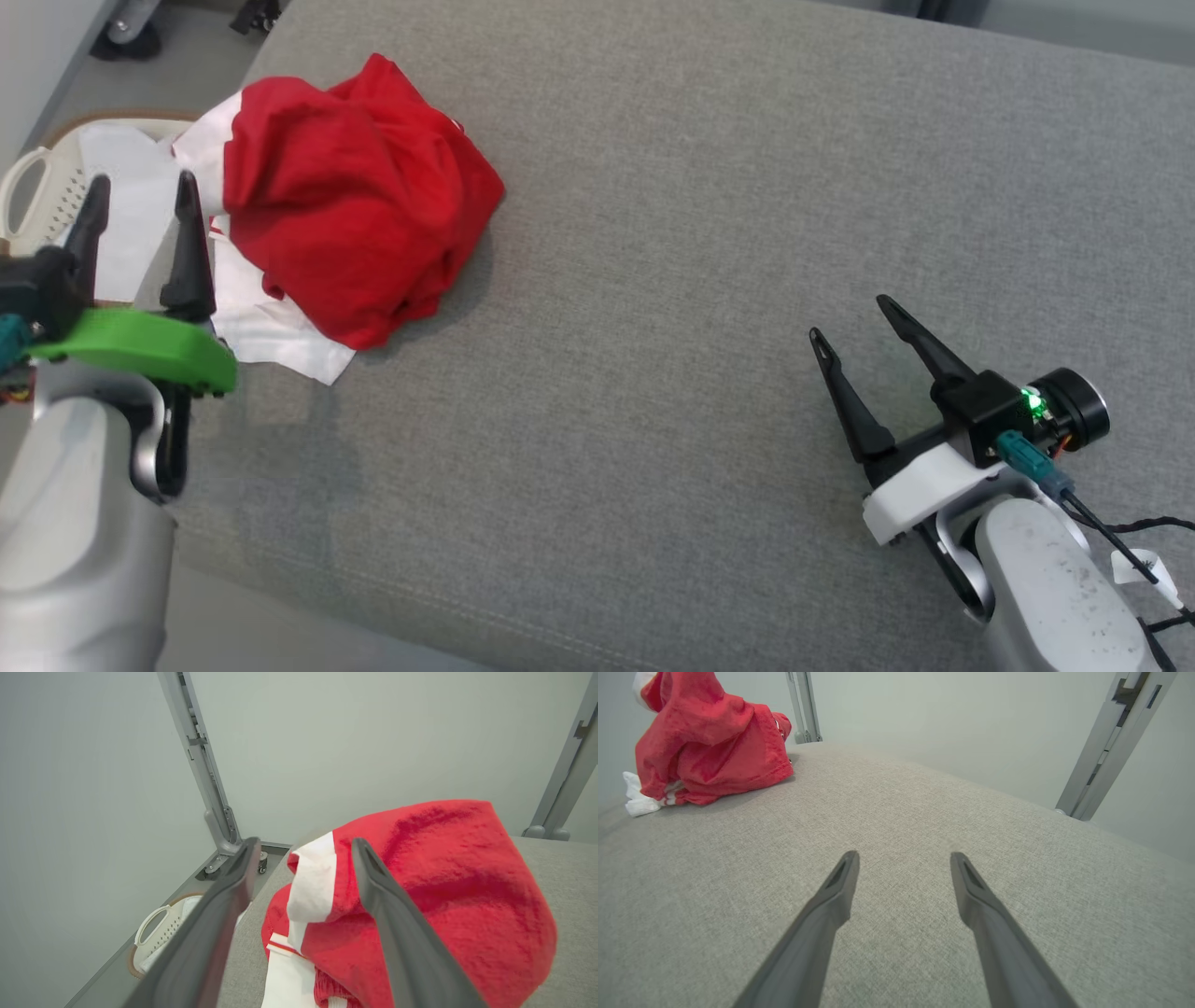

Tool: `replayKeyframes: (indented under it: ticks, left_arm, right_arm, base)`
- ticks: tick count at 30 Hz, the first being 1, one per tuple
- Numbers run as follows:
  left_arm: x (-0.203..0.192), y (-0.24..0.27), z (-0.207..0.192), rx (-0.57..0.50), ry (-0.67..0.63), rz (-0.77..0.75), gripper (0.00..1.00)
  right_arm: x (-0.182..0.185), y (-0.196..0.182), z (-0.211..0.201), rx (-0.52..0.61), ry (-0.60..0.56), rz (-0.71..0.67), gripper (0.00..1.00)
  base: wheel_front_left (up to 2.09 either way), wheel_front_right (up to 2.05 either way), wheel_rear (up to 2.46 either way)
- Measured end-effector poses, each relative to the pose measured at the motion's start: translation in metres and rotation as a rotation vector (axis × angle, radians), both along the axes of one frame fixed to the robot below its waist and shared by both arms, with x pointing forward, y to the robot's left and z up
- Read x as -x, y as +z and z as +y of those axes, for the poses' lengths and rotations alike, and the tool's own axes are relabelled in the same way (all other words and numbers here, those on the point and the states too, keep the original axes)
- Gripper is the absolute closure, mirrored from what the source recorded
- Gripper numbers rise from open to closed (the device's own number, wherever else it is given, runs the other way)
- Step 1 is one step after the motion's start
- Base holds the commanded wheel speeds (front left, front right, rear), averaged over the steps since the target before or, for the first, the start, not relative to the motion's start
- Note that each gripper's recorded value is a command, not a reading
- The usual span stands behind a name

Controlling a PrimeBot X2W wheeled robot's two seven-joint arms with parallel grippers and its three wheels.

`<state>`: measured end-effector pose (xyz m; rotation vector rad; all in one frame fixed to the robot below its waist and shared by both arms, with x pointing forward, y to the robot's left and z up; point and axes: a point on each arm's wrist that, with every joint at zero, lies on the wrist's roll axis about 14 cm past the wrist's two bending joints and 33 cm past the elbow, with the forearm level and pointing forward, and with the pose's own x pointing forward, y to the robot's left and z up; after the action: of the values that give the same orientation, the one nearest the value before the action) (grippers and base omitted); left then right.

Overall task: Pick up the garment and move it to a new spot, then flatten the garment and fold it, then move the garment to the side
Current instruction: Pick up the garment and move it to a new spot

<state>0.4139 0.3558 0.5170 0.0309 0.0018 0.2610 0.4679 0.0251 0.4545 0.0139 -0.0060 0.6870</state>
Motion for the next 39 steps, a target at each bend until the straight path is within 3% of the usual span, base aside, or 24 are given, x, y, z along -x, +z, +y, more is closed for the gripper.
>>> replayKeyframes:
  ticks: [11, 23, 26, 27, 28, 29, 34, 39]
  left_arm:
    - [-0.058, -0.044, 0.004, 0.106, -0.047, 0.243, 0.0]
    - [-0.05, -0.126, -0.012, 0.303, -0.043, 0.602, 0.0]
    - [-0.048, -0.137, -0.017, 0.302, -0.062, 0.663, 0.0]
    - [-0.05, -0.137, -0.018, 0.302, -0.067, 0.67, 0.09]
    - [-0.052, -0.138, -0.02, 0.299, -0.075, 0.675, 0.81]
    - [-0.054, -0.138, -0.021, 0.295, -0.081, 0.673, 1.0]
    - [-0.059, -0.137, -0.025, 0.263, -0.11, 0.657, 1.0]
    - [-0.079, -0.104, -0.022, 0.211, -0.127, 0.515, 1.0]
  right_arm:
    - [-0.014, -0.027, -0.018, 0.017, -0.037, 0.041, 0.0]
    - [-0.02, -0.043, -0.034, 0.032, -0.072, 0.066, 0.0]
    - [-0.021, -0.045, -0.036, 0.032, -0.08, 0.069, 0.0]
    - [-0.021, -0.045, -0.037, 0.031, -0.082, 0.069, 0.0]
    - [-0.021, -0.046, -0.038, 0.031, -0.084, 0.071, 0.0]
    - [-0.022, -0.047, -0.039, 0.031, -0.086, 0.072, 0.0]
    - [-0.022, -0.047, -0.042, 0.029, -0.099, 0.076, 0.0]
    - [-0.022, -0.042, -0.046, 0.031, -0.113, 0.068, 0.0]
  base:
    - [0.0, 0.0, 0.0]
    - [0.0, 0.0, 0.0]
    - [0.0, 0.0, 0.0]
    - [0.0, 0.0, 0.0]
    - [0.0, 0.0, 0.0]
    - [0.0, 0.0, 0.0]
    - [0.0, 0.0, 0.0]
    - [0.0, 0.0, 0.0]
